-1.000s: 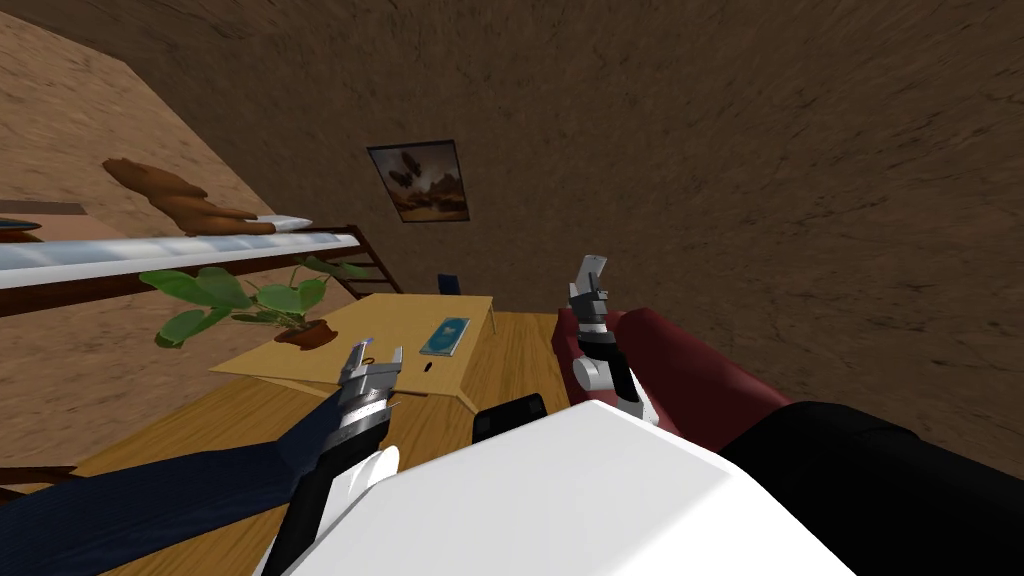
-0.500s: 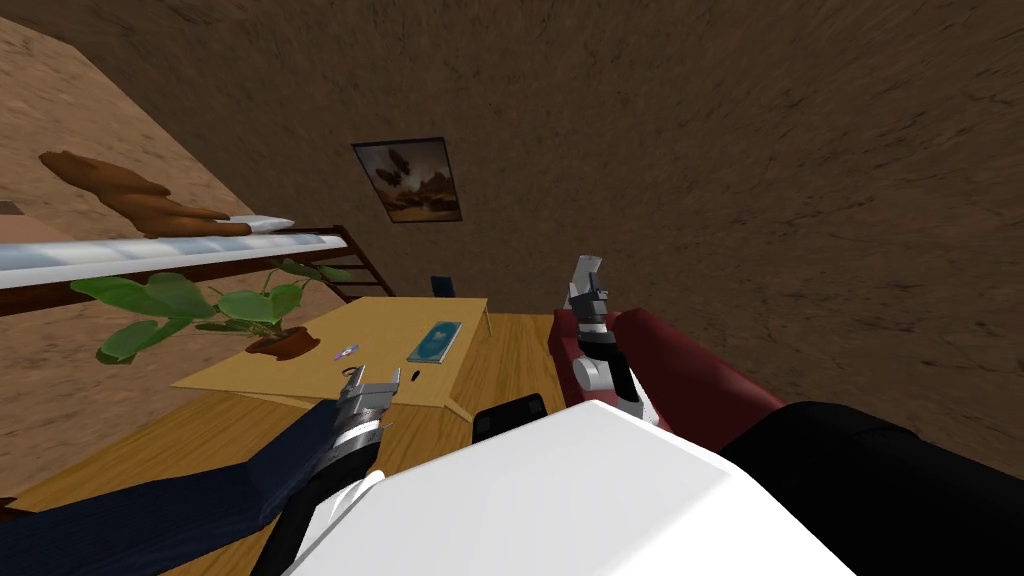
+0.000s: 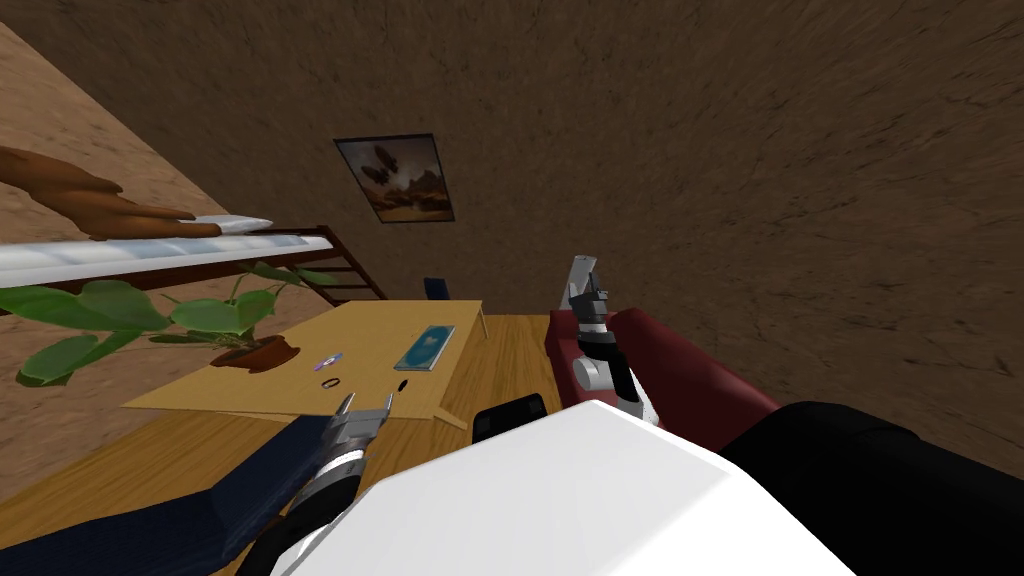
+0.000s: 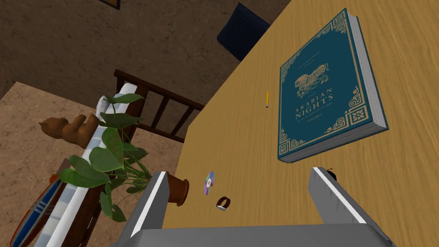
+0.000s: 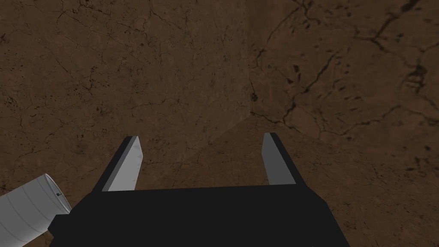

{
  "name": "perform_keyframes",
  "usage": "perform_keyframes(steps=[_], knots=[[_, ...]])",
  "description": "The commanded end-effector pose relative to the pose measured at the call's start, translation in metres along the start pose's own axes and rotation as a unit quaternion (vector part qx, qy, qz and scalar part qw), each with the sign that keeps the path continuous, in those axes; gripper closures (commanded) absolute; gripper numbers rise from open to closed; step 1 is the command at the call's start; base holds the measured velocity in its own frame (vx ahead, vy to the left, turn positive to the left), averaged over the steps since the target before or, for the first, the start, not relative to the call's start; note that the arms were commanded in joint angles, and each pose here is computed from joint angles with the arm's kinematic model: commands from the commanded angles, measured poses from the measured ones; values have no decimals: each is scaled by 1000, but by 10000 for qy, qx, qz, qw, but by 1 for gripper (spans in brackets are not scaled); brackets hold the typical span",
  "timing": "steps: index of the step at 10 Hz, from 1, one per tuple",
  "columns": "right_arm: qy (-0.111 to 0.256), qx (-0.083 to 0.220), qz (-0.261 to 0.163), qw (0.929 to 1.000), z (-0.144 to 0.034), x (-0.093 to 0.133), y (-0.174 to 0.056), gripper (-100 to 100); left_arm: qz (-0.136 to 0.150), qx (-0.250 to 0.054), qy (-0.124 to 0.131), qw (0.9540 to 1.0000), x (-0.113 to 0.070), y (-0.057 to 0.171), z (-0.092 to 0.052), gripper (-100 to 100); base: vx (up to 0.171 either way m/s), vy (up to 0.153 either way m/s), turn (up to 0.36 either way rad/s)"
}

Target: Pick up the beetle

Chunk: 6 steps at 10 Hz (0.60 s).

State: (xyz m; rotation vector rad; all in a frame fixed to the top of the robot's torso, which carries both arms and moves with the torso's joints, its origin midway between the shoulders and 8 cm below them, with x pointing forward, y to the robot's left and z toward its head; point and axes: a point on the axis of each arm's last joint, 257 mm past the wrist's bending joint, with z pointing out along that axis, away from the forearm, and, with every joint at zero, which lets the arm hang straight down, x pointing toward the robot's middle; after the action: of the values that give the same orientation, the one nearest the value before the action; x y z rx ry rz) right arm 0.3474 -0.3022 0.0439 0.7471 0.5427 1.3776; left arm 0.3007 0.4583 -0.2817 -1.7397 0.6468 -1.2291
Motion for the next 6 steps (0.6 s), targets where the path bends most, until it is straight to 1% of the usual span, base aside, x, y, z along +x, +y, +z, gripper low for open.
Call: perform_keyframes(steps=[1, 2, 3, 4, 5, 6], knots=[[0, 0, 0, 10000, 0, 0, 0, 0, -215, -325, -354, 9986, -35, 16, -11, -100, 57, -67, -67], [0, 0, 0, 10000, 0, 0, 0, 0, -289, -318, -368, 9984, -36, 16, -11, -100, 44, -50, -28], [0, 0, 0, 10000, 0, 0, 0, 0, -469, -581, -668, 9950, -64, 30, -22, -100, 47, -53, -70], [0, 0, 0, 10000, 0, 0, 0, 0, -511, -577, -676, 9947, -65, 30, -22, -100, 42, -42, -38], [0, 0, 0, 10000, 0, 0, 0, 0, -708, -819, -984, 9892, -92, 43, -34, -100, 57, -46, -63], [0, 0, 0, 10000, 0, 0, 0, 0, -878, -1010, -1279, 9827, -119, 53, -48, -100, 98, -74, -123]])
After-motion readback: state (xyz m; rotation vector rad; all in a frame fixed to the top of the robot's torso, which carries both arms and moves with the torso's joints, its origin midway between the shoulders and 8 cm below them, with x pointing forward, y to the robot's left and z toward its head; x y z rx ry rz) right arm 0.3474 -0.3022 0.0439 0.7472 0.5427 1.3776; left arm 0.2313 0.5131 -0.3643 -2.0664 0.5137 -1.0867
